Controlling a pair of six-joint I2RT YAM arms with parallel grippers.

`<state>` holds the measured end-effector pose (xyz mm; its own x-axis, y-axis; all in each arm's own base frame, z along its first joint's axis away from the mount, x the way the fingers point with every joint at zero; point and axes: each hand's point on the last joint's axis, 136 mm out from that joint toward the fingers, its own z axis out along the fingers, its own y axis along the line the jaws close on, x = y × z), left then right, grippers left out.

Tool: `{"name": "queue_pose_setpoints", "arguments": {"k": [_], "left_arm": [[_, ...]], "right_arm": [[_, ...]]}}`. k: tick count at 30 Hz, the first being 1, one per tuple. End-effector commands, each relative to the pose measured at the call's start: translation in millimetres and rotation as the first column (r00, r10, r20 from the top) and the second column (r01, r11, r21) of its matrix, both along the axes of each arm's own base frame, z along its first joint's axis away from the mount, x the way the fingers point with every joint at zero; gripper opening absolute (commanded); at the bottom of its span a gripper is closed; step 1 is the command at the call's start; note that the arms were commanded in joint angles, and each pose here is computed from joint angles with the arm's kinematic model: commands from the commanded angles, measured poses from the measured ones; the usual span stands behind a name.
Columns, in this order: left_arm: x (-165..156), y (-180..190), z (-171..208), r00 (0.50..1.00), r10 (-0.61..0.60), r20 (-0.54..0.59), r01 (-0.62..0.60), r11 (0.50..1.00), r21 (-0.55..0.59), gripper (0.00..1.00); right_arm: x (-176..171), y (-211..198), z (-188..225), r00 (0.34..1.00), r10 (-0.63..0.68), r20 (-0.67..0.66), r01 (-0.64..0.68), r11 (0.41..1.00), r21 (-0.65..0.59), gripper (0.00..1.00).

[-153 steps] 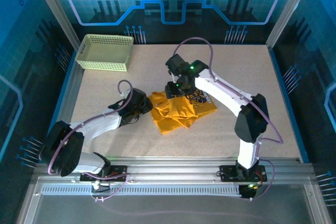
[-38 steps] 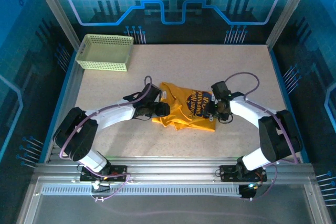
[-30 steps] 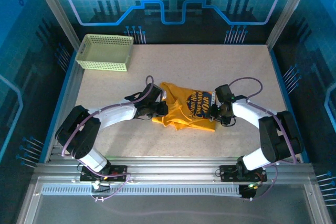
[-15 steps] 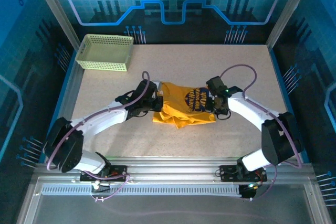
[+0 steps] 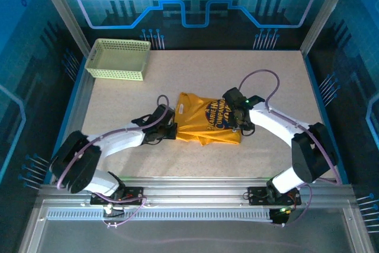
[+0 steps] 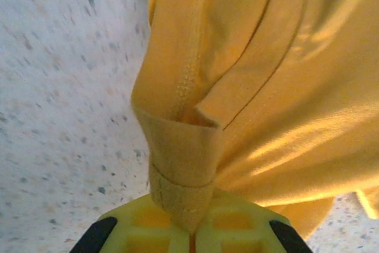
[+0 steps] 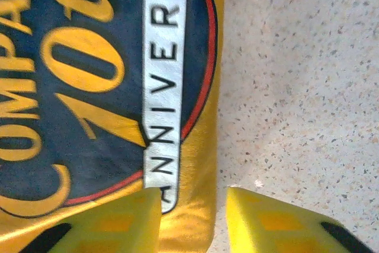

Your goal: Fold the inside-out t-shirt

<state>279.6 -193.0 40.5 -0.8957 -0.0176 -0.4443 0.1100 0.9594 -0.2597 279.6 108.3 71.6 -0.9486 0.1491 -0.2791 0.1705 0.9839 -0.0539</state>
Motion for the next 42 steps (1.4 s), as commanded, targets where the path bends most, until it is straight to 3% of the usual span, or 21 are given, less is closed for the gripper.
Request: {"name": "queue_pose_setpoints", "arguments": {"k": [1, 8, 15, 19, 23, 28, 33, 37, 40, 42], "left_arm": [[-10, -15, -17, 0.994, 0.006, -0.112, -0.014, 0.997, -0.071, 0.09], [-12, -17, -18, 0.994, 0.033, -0.109, -0.046, 0.992, -0.116, 0.24], [-4, -16, -9, 0.997, 0.041, -0.071, -0.048, 0.994, -0.100, 0.24], [8, -14, 6, 0.999, 0.042, -0.012, -0.043, 0.996, -0.073, 0.13], [21, -7, 24, 0.996, 0.051, 0.073, -0.049, 0.998, -0.034, 0.06], [21, 3, 38, 0.986, 0.081, 0.144, -0.077, 0.996, -0.036, 0.05], [10, 4, 42, 0.980, 0.046, 0.195, -0.041, 0.999, -0.028, 0.06], [14, 2, 55, 0.969, 0.031, 0.244, -0.027, 0.999, -0.019, 0.18], [12, 8, 32, 0.985, 0.066, 0.162, -0.073, 0.997, 0.039, 0.25], [6, 13, 10, 0.992, 0.095, 0.084, -0.101, 0.991, 0.082, 0.38]], "right_arm": [[-3, 1, -6, 0.999, -0.027, -0.018, 0.028, 0.995, 0.096, 0.43], [-23, 3, -20, 0.998, -0.049, -0.046, 0.060, 0.958, 0.279, 0.52], [-40, 14, -50, 0.987, -0.078, -0.137, 0.122, 0.927, 0.354, 0.51], [-39, 11, -48, 0.988, -0.091, -0.128, 0.130, 0.931, 0.342, 0.27], [-35, -13, -30, 0.991, -0.117, -0.065, 0.129, 0.966, 0.224, 0.10], [-38, -28, -3, 0.995, -0.101, -0.003, 0.100, 0.989, 0.113, 0.07], [-50, -16, -8, 0.997, -0.070, -0.027, 0.072, 0.991, 0.110, 0.07], [-51, -11, -21, 0.996, -0.062, -0.060, 0.068, 0.993, 0.096, 0.10], [-51, -10, -31, 0.994, -0.064, -0.084, 0.071, 0.994, 0.087, 0.16], [-46, -5, -30, 0.996, -0.045, -0.077, 0.053, 0.993, 0.105, 0.26]]}}
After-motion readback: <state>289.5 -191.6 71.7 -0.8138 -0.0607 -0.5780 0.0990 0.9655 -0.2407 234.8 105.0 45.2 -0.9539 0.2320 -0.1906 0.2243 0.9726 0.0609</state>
